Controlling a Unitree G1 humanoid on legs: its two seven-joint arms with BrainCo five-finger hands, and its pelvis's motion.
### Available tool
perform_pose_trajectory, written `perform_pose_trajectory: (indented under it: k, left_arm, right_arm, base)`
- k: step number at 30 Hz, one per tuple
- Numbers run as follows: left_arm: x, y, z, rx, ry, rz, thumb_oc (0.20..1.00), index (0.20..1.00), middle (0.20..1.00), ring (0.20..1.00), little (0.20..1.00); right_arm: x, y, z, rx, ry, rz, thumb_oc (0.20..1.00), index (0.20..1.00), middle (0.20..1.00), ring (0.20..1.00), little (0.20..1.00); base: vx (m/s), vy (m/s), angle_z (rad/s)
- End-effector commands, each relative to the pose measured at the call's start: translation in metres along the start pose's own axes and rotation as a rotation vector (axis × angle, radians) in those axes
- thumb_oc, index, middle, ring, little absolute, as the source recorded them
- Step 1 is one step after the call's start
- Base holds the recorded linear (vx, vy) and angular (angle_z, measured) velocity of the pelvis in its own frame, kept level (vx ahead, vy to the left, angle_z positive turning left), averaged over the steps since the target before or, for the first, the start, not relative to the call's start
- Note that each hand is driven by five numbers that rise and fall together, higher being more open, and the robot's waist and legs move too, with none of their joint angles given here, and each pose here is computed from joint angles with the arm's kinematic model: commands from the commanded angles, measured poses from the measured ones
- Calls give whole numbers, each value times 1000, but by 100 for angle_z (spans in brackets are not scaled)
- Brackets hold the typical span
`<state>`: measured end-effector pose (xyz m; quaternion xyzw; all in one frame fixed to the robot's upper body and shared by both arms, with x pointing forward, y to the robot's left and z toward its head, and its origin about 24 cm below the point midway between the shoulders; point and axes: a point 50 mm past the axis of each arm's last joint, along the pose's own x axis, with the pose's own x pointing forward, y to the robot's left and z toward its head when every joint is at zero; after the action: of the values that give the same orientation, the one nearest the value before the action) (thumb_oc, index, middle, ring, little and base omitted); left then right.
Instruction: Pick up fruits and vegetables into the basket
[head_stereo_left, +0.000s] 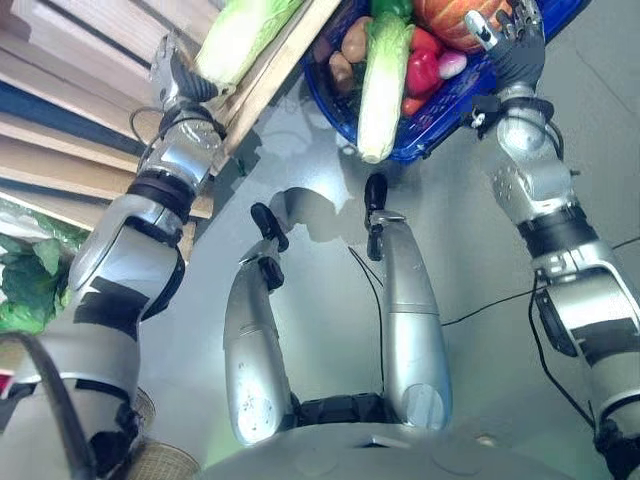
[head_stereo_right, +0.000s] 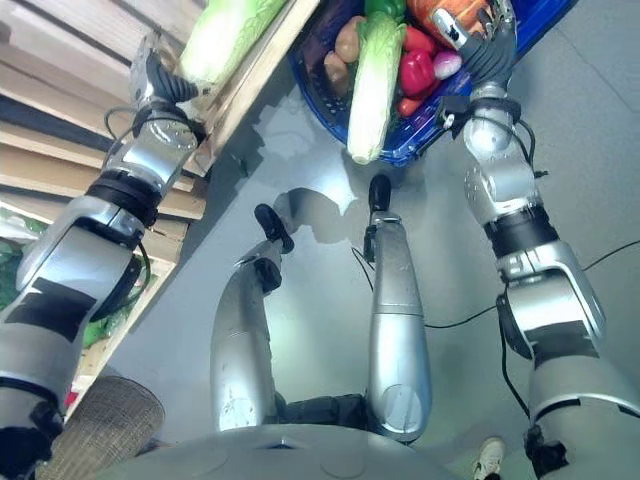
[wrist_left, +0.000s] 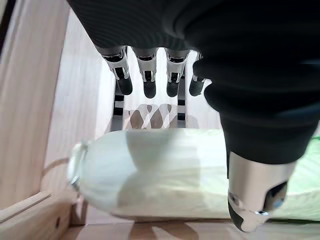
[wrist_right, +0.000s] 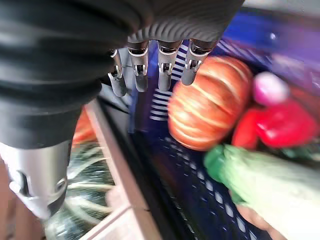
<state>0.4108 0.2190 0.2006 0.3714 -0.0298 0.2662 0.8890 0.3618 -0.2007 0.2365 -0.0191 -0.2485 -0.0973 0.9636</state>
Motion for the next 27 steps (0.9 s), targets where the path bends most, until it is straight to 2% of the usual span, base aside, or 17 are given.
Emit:
perform_pose_trajectory:
  k: [1, 7, 14, 20, 27]
  left_arm:
    - [0, 14, -33, 37, 72, 82, 1000, 1000, 1000, 1000, 1000]
    - [0, 27, -70, 60, 200, 99, 1000, 1000, 1000, 1000, 1000]
    - [1, 48, -111, 93, 373, 82, 1000, 1000, 1000, 1000, 1000]
    - [5, 68, -121, 120, 428, 127, 1000, 1000, 1000, 1000, 1000]
    - [12, 77, -109, 127, 388, 172, 1000, 1000, 1000, 1000, 1000]
  right_arm:
    - [-23, -8, 6, -33, -118, 98, 1000, 1000, 1000, 1000, 1000]
    - [-60, -15, 13, -62, -210, 271, 1000, 1000, 1000, 1000, 1000]
    - [-81, -36, -3, -114, -121, 283, 1000, 1000, 1000, 1000, 1000]
    - [-89, -41, -22, -62, 7, 273, 1000, 1000, 1000, 1000, 1000]
    - [-97, -46, -40, 46, 111, 211, 1000, 1000, 1000, 1000, 1000]
  base:
    - [14, 84, -7]
    - [10, 87, -11]
    - [9, 57, -14]
    - [-4, -6, -7]
    - [8, 9, -3]
